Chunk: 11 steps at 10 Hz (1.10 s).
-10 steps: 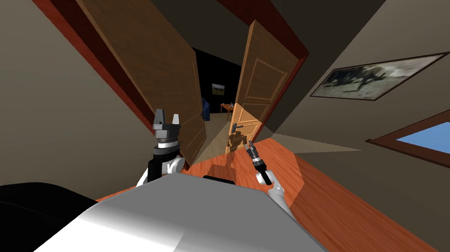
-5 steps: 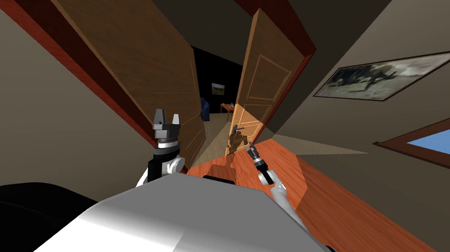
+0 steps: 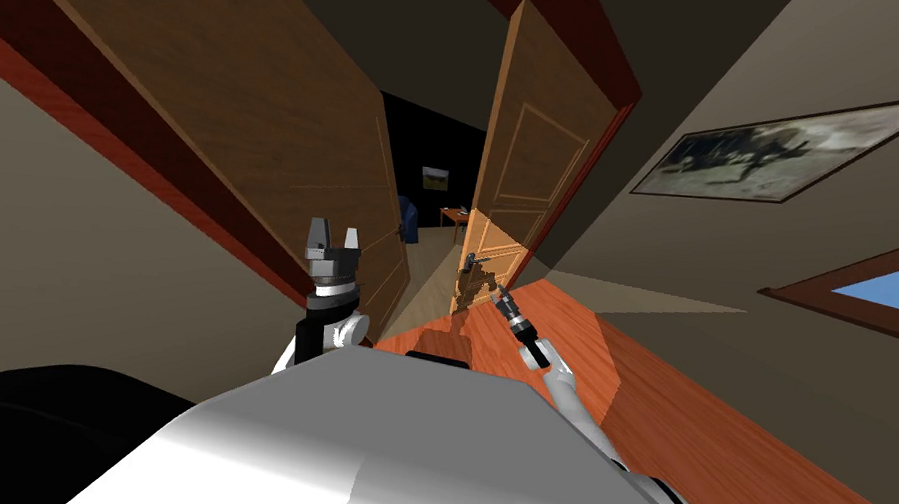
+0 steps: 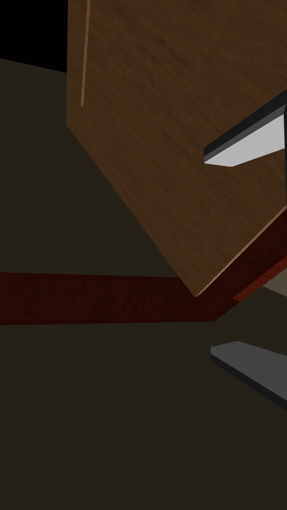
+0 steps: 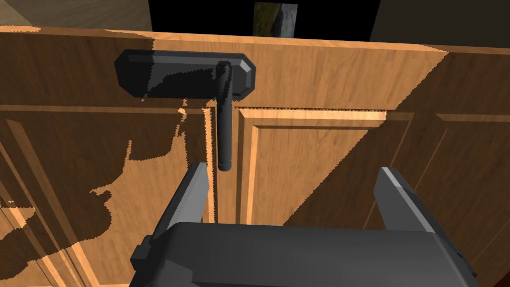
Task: Push the door open
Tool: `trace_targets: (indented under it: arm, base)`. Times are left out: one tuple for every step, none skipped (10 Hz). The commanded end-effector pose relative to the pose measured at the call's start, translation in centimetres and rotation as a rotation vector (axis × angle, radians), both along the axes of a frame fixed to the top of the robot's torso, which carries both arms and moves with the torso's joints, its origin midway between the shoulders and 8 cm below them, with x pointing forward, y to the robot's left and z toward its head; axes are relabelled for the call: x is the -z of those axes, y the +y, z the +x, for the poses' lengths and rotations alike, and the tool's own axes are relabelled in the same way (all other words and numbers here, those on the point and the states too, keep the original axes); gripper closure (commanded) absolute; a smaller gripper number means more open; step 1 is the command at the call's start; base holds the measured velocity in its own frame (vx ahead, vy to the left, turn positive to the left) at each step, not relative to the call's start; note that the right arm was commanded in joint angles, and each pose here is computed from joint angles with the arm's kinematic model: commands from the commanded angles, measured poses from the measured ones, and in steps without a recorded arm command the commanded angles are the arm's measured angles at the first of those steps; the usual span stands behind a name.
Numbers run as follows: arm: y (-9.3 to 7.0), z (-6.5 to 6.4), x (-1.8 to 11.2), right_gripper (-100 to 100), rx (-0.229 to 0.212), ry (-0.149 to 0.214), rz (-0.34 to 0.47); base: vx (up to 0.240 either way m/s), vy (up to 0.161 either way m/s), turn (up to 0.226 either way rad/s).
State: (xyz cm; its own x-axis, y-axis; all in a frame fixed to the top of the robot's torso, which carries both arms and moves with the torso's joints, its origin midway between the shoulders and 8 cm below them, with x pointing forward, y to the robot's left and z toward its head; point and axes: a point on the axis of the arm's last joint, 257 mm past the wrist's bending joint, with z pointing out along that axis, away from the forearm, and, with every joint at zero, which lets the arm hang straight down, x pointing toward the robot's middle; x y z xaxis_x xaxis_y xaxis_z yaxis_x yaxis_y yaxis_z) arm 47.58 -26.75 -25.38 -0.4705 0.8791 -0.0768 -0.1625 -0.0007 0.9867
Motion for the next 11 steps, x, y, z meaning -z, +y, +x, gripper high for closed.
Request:
trace_targets:
  arm:
    - [-0.5,0.1,0.5,-100,-0.006,0.019,0.000]
    - [-1.1,0.2,1.1,-100,-0.011,0.040,-0.001]
    - [-1.4,0.3,1.4,-100,-0.014,0.051,-0.002]
    - [-1.6,0.3,1.6,-100,-0.016,0.062,-0.002]
    - [-2.1,0.4,2.1,-100,-0.019,0.080,-0.003]
    - [-2.3,0.4,2.3,-100,-0.020,0.089,-0.003]
    - [-2.8,0.5,2.7,-100,-0.023,0.106,-0.004]
    - [-3.2,0.5,3.0,-100,-0.025,0.120,-0.004]
    - [-3.4,0.6,3.1,-100,-0.025,0.126,-0.004]
    - [-3.7,0.6,3.4,-100,-0.026,0.139,-0.004]
    - [-4.1,0.6,3.6,-100,-0.027,0.152,-0.003]
  base:
    - [0.083,0.020,-0.002]
    - [0.132,0.006,-0.006]
    - [0.157,0.007,0.000]
    - [0.120,0.016,0.000]
    - [0.125,0.020,-0.003]
    - [0.136,0.005,-0.004]
    - [0.147,-0.001,0.000]
    - [0.178,0.013,0.000]
    - [0.153,0.017,-0.003]
    - [0.138,0.011,-0.002]
    - [0.147,0.019,0.000]
